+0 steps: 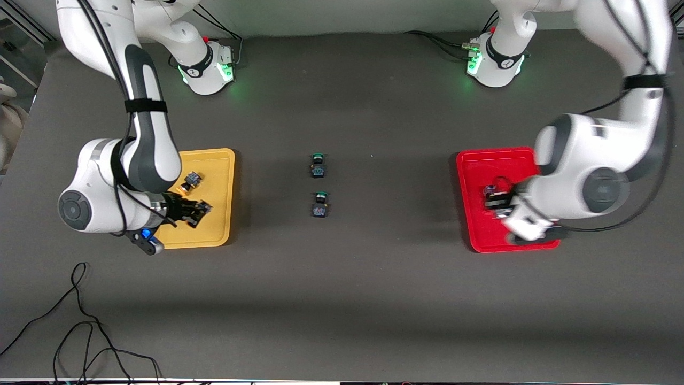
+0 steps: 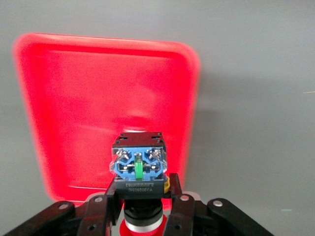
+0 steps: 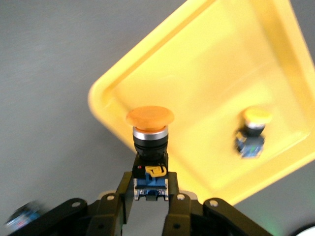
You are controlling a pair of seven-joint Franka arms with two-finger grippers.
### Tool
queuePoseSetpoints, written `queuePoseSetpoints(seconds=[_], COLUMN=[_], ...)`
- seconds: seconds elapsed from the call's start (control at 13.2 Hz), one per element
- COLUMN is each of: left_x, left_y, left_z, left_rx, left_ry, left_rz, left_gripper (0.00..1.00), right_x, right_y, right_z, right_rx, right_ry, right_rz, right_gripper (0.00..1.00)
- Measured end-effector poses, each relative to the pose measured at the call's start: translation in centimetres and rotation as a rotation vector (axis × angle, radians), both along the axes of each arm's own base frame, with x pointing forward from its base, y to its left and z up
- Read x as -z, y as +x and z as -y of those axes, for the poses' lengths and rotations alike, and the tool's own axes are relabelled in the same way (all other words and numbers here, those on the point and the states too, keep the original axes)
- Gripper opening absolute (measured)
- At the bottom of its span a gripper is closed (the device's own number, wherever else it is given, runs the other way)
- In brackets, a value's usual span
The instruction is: Place red and yellow buttons in trays
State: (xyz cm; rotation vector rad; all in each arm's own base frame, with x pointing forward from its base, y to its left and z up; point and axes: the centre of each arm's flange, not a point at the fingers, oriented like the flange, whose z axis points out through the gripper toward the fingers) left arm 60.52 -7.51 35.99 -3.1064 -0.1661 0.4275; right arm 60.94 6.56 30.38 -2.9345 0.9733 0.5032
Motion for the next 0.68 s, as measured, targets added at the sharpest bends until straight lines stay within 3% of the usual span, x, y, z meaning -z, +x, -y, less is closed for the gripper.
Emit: queuePoseSetpoints(seconds=[0.23, 0.45, 0.6, 0.68], left_x=[4.6, 12.2, 15.9, 16.3], left_y=[-0.7, -3.0, -4.2, -4.2], left_z=[-6.4, -8.2, -7.8, -7.7], left_rx=[0.084, 0.130, 0.154, 0.164], left_ry=[0.015, 0.033, 0.031, 0.028], left_rz=[0.062, 0.133, 0.126, 0.119], left_gripper=[0.41, 0.41, 0.41, 0.48], right_x=[4.8, 6.9, 7.1, 7.1], right_y=[-0.7, -1.5, -1.6, -1.6], right_z=[2.2, 3.1, 3.3, 3.4], right_rx=[-0.043, -0.053, -0.071, -0.071], right_ry=[-0.040, -0.062, -0.058, -0.058], right_rz=[0.021, 0.032, 0.034, 0.035], right_gripper=[0.32, 0.32, 0.32, 0.36])
